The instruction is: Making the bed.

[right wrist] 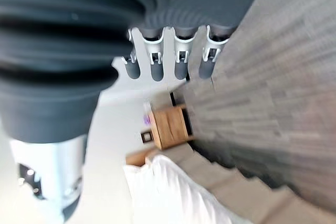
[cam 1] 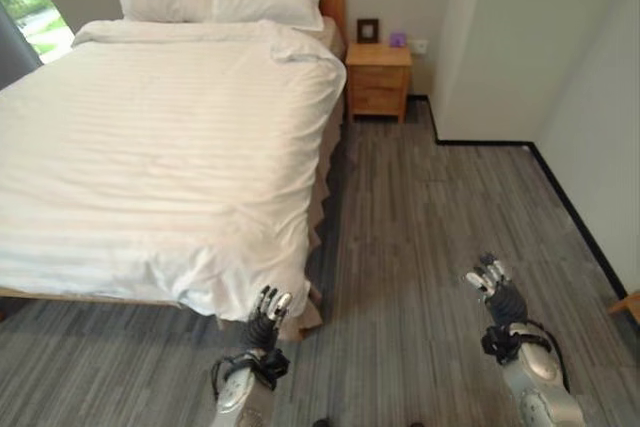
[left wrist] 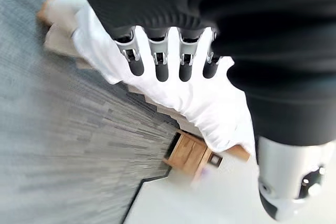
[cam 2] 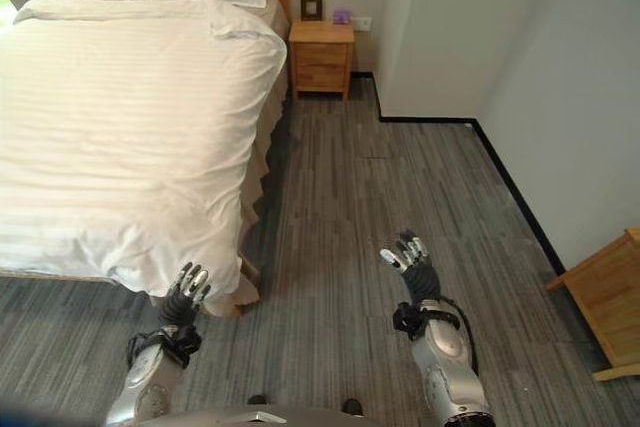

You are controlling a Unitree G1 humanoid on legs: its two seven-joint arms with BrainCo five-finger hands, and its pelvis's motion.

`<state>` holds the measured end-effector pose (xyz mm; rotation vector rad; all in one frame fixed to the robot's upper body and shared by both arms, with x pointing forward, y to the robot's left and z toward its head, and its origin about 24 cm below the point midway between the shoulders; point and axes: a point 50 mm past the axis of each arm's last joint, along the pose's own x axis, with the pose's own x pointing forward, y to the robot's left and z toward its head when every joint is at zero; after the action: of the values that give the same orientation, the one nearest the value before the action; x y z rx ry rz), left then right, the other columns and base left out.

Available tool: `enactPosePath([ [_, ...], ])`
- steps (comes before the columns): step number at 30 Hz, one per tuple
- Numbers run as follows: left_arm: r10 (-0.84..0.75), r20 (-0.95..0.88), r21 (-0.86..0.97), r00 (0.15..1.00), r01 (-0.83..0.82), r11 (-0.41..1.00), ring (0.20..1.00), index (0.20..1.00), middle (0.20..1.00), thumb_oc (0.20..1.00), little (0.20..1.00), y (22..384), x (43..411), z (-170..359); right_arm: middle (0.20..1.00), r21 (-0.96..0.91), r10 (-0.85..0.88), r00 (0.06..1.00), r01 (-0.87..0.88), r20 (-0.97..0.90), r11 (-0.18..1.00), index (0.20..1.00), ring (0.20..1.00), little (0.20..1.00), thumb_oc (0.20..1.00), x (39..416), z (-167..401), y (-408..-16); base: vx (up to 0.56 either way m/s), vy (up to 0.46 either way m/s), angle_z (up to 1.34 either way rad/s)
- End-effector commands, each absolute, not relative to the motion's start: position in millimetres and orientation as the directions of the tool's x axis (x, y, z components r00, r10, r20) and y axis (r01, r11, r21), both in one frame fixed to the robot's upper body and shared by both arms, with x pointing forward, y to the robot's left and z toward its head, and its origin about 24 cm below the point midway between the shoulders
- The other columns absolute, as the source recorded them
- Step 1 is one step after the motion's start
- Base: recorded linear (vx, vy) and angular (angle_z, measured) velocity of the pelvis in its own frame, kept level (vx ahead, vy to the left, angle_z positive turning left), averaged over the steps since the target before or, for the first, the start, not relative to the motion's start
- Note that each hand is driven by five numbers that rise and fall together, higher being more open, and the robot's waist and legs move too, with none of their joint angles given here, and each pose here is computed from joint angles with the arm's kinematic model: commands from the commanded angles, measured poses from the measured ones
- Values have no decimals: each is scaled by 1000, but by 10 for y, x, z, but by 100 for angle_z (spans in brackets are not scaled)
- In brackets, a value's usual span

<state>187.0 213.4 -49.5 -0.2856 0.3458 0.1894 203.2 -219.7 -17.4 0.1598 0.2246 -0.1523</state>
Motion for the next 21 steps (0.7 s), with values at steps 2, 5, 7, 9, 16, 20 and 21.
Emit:
enactPosePath([
  [2, 92, -162, -236, 982, -129, 963, 1000, 1000, 1000, 1000, 1000, 2117, 2258, -126, 1000, 66, -105, 986, 114, -127, 991, 1000, 1000, 1000, 1000, 2180, -12, -2166, -147, 79, 3],
  [5, 88, -170, -207, 981, -123, 971, 1000, 1000, 1000, 1000, 1000, 2062, 2318, -139, 1000, 87, -90, 990, 100, -108, 991, 1000, 1000, 1000, 1000, 2228, 17, -2057, -104, 7, -30],
  [7, 86, -170, -216, 982, -122, 969, 1000, 1000, 1000, 1000, 1000, 2053, 2318, -135, 1000, 166, -99, 989, 117, -111, 979, 1000, 1000, 1000, 1000, 2228, -2, -1983, 115, -195, -5],
  [9, 51, -178, -244, 983, -95, 965, 1000, 1000, 1000, 1000, 1000, 2035, 2275, -153, 1000, 185, -88, 989, 109, -117, 977, 1000, 1000, 1000, 1000, 2199, -17, -1972, 168, -311, 28],
  [16, 154, -276, -334, 949, -245, 910, 1000, 1000, 1000, 1000, 1000, 2138, 2069, -389, 1000, 177, -107, 988, 125, -113, 976, 1000, 1000, 1000, 1000, 2196, 0, -2120, 116, -406, 27],
  [20, 133, -291, -362, 947, -238, 901, 1000, 1000, 1000, 1000, 1000, 2079, 2006, -425, 1000, 168, -176, 976, 196, -127, 966, 1000, 1000, 1000, 1000, 2182, -7, -2319, 38, -221, 45],
  [21, 95, -295, -340, 951, -197, 919, 1000, 1000, 1000, 1000, 1000, 2070, 1988, -421, 1000, 249, -217, 961, 256, -174, 934, 1000, 1000, 1000, 1000, 2133, -111, -2354, 41, -164, 32],
])
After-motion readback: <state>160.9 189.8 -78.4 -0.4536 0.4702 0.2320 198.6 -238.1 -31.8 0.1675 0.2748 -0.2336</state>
